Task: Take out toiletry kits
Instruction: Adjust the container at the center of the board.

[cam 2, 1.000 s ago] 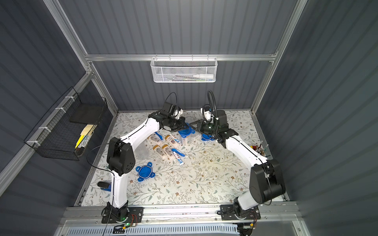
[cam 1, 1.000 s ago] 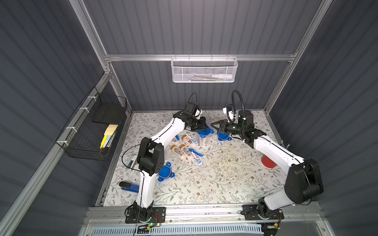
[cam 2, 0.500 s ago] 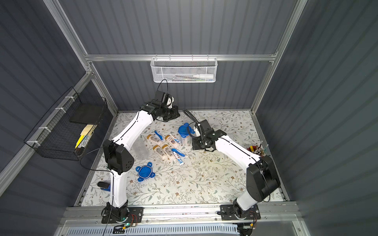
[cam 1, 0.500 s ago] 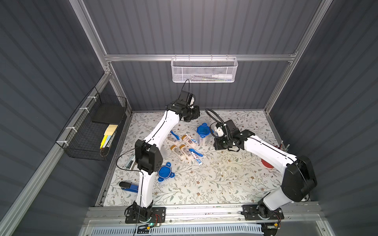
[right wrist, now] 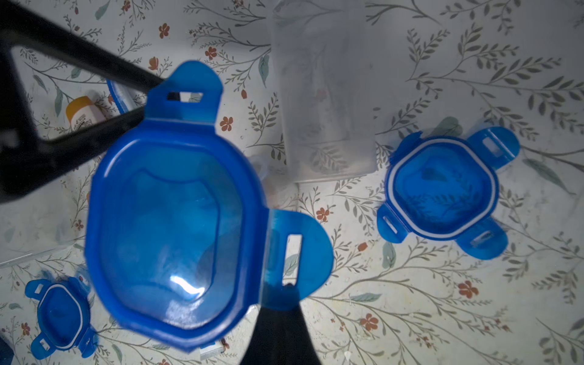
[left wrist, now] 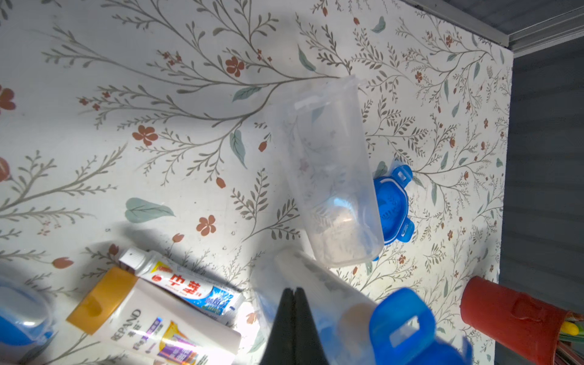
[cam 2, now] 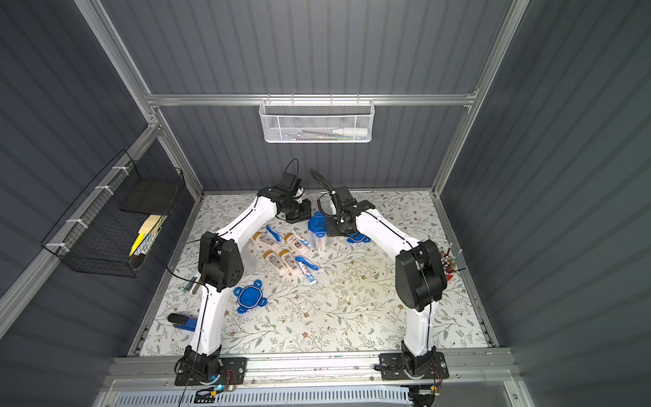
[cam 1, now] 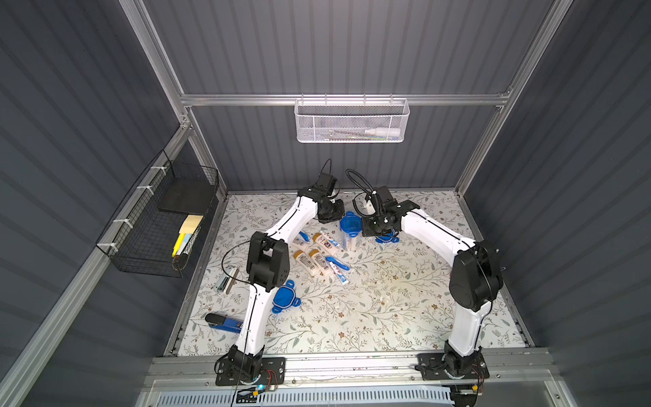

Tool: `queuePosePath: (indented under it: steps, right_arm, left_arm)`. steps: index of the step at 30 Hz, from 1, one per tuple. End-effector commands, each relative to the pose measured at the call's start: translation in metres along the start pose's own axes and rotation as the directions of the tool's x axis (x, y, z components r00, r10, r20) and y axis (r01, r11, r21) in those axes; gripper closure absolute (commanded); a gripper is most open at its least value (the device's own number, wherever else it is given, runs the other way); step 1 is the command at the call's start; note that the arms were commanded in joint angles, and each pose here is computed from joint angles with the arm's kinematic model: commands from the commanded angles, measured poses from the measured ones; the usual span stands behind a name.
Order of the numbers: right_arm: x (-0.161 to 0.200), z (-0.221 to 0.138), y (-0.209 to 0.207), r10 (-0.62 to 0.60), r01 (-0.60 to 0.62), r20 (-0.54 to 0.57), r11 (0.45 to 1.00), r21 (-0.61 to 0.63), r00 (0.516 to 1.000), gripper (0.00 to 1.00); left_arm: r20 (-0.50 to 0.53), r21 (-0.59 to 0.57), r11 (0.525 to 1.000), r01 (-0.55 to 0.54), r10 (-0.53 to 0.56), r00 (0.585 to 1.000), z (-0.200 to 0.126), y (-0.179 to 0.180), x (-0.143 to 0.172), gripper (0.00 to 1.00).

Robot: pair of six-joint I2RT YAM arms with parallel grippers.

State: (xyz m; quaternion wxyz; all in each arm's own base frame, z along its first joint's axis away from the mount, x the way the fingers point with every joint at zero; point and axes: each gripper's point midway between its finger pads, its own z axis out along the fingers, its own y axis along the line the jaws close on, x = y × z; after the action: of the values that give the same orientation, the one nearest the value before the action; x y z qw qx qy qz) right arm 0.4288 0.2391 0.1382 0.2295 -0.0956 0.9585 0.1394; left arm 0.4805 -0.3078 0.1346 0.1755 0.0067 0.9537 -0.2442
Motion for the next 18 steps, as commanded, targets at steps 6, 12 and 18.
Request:
queuePosePath:
  steps: [6, 12, 18]
  right_arm:
    - [-0.036, 0.008, -0.002, -0.029, 0.03, 0.024, 0.999, -0.044, 0.999, 1.0]
    - [-0.059, 0.016, 0.005, -0.056, 0.061, 0.055, 0.993, -0.099, 0.997, 0.95]
    - [-0.057, 0.005, -0.01, -0.01, 0.017, 0.069, 0.995, -0.099, 0.998, 0.94]
  left_arm:
    - [-0.008, 0.033, 0.998, -0.057, 0.057, 0.998, -0.035, -0.025, 0.039, 1.0]
    - [-0.03, 0.047, 0.997, -0.067, 0.068, 0.997, -0.053, -0.032, 0.066, 1.0]
    - [-0.016, 0.014, 0.996, -0.093, 0.093, 0.996, -0.086, -0.033, 0.074, 1.0]
